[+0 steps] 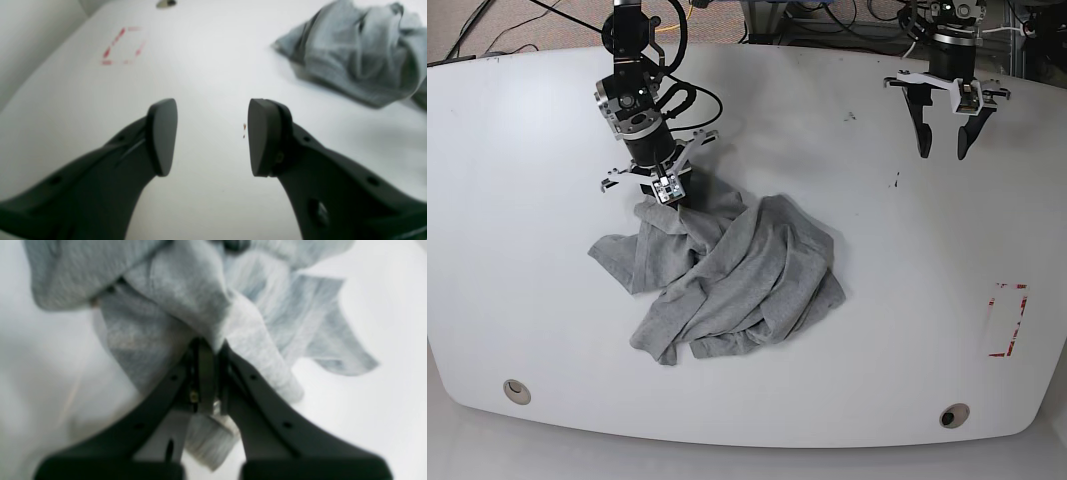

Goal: Layout the t-shirt on the table in an organized manner, then fold the t-shirt properly
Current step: 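Close the right gripper on the t-shirt fabric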

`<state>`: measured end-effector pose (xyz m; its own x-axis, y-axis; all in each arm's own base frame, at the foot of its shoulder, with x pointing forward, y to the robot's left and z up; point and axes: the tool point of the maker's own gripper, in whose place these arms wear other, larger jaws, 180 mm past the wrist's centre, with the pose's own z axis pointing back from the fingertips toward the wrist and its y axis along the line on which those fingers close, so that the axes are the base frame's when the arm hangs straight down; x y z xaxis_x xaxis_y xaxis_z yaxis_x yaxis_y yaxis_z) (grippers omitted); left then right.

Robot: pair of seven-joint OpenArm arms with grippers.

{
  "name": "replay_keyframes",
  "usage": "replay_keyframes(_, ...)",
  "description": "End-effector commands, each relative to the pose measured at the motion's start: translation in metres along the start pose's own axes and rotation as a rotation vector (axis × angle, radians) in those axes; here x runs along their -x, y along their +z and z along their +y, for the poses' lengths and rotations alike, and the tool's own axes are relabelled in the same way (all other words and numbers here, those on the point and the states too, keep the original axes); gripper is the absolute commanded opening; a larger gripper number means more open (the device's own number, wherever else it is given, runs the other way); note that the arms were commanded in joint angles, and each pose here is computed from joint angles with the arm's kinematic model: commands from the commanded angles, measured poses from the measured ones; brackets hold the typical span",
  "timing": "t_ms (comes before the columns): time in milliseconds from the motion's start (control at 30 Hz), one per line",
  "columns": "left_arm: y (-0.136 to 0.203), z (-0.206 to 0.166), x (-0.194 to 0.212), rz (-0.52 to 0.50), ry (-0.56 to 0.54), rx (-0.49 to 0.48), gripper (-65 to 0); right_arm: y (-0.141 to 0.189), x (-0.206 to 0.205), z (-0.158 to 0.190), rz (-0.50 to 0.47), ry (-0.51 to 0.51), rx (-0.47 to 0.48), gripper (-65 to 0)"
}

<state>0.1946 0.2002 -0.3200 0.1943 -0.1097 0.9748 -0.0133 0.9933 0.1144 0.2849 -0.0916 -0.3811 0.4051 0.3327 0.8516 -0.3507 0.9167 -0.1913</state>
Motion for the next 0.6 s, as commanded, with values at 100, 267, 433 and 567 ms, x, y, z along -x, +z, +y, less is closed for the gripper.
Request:
replay_keyframes(100,-0.015,-0.012,0.0,-0.023,0.02,0.028,-32.6,0.023,-0.038,-0.006,-0.082,0.026,0.031,-65.0)
replay_keyframes(267,-0.036,-0.032,0.005,0.046,0.044,0.071,-32.6,0.033,-0.044,-0.005,-0.093,0.036,0.035,-65.0)
replay_keyframes(433,-0.054,-0.055,0.005,0.097,0.058,0.125,-32.6,0.035,-0.042,-0.003,-0.09,0.036,0.031,-65.0)
replay_keyframes(567,-0.067,-0.074,-0.004,0.088,0.069,0.17,-32.6,0.04,-0.041,0.006,-0.085,0.035,0.012,-65.0)
